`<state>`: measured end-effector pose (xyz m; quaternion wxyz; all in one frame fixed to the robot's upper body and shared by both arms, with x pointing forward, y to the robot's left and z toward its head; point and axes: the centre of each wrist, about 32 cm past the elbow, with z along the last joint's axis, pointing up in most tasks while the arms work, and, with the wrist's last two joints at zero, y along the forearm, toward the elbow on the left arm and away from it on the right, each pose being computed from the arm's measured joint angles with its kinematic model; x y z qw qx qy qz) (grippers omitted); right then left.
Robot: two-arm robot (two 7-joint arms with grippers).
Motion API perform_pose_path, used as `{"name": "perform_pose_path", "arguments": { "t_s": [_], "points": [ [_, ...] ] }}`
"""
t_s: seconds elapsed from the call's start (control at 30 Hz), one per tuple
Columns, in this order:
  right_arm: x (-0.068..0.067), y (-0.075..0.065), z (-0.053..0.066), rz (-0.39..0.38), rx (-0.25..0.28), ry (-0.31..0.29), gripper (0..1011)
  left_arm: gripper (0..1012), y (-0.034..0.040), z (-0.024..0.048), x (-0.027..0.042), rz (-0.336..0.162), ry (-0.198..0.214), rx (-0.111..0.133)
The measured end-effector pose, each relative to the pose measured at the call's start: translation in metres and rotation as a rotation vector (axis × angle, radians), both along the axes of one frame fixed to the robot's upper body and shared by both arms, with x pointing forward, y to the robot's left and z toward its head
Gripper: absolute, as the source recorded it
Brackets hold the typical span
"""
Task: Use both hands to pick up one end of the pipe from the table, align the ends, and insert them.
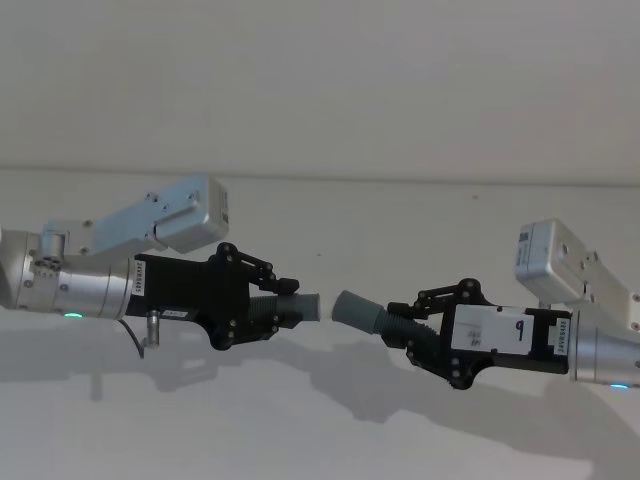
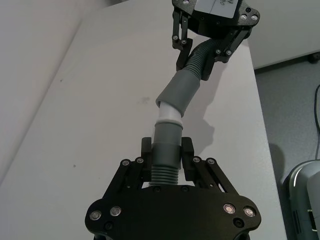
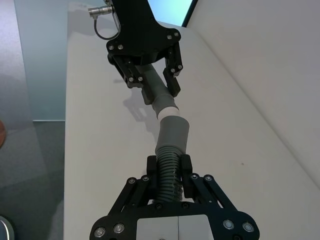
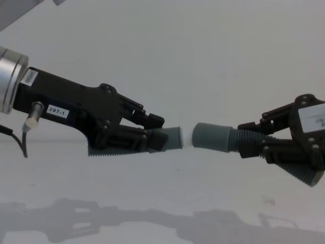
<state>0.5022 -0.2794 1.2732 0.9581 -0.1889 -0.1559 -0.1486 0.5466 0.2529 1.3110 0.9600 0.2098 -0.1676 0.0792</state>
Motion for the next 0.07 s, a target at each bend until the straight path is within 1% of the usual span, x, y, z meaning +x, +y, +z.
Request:
{"name": "perform_pose_path", "arguments": {
  "t_s": [0.07],
  "points": [
    [0.0000,0.0002,0.0001,0.001,0.000,0.000,275,335,0.0000,0.0000,-0.0001,0.000,0.000,0.000]
  ]
}}
